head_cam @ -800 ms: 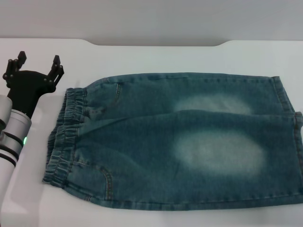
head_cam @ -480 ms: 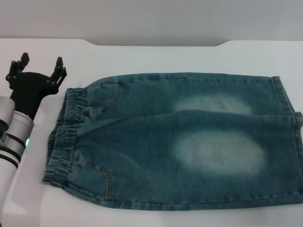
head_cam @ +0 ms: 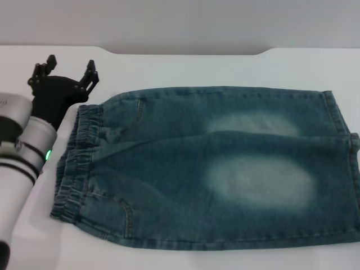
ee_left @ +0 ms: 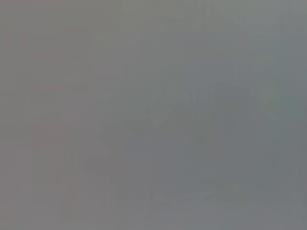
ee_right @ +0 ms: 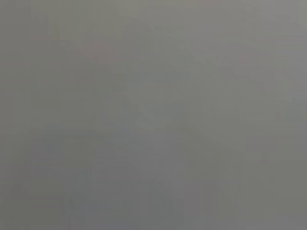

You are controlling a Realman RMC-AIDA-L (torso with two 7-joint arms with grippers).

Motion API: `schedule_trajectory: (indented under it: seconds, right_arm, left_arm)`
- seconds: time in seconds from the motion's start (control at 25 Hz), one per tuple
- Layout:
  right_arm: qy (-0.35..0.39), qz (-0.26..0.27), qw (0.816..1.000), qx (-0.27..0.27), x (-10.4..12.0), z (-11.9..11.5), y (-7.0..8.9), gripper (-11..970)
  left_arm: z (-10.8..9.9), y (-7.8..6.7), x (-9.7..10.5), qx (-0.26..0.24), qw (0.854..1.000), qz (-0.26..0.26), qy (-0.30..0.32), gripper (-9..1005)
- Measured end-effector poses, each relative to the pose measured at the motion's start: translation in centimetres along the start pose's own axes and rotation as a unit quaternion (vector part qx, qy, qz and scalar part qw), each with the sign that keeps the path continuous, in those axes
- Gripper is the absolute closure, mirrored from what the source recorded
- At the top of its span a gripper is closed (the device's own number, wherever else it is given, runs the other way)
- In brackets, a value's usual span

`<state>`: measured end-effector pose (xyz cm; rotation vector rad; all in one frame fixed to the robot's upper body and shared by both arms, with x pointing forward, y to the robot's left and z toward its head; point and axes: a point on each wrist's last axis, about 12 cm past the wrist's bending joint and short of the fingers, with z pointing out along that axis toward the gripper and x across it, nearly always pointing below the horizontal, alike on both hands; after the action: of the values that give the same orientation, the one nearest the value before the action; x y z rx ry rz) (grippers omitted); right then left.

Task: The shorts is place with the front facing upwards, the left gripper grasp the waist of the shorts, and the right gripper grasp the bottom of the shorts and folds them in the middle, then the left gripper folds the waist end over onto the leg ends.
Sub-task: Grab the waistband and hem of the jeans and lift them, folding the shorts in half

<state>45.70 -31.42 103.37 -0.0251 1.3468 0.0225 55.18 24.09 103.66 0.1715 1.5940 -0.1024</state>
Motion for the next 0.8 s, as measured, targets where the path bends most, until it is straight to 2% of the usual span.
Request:
schedule_trajectory:
  seconds: [0.08,0.12,0.16,0.2,0.28,0.32,0.4,0.48,0.56,0.68,0.8]
  right_arm:
    - [0.02,0.022,1.0,0.004,-0.7,1.1,-0.9,383]
    - [0.037,0.028,0.999,0.008,-1.2,1.8,-1.3,383]
    - [0.068,0.033,0.997,0.016,-2.3,3.2,-2.0,383]
    - [0.068,0.033,0.997,0.016,-2.3,3.2,-2.0,383]
    - [0.107,0.028,0.994,0.027,-4.1,4.8,-2.7,384]
    - [0.125,0.029,0.991,0.031,-5.1,5.6,-3.0,384]
    - [0.162,0.031,0.986,0.033,-6.9,6.9,-3.5,385]
    - [0.202,0.036,0.978,0.03,-8.6,8.0,-3.7,385]
    - [0.227,0.022,0.973,0.028,-10.2,8.7,-3.7,386]
    - [0.269,-0.006,0.963,0.03,-12.0,9.0,-3.4,387]
    - [0.321,-0.013,0.947,0.018,-13.7,9.3,-3.4,388]
  left_arm:
    - [0.9,-0.2,-0.9,0.014,1.0,-0.007,0.018,215]
    - [1.6,-0.8,-1.9,0.031,0.999,-0.011,0.035,218]
    - [1.8,-0.5,-2.3,0.029,0.999,-0.01,0.042,221]
    - [2.2,-0.6,-3.2,0.036,0.998,-0.011,0.05,224]
    - [2.2,-0.6,-3.2,0.036,0.998,-0.011,0.05,229]
    - [2.6,-0.8,-4.2,0.045,0.997,-0.009,0.068,232]
    - [3.4,-0.7,-7.9,0.055,0.993,-0.01,0.107,238]
    - [3.3,0.1,-10.0,0.066,0.987,-0.009,0.143,243]
    - [3.0,0.6,-11.1,0.077,0.984,-0.012,0.163,248]
    - [2.4,1.0,-12.5,0.097,0.974,-0.02,0.202,257]
    - [1.7,2.2,-13.3,0.087,0.96,-0.019,0.264,265]
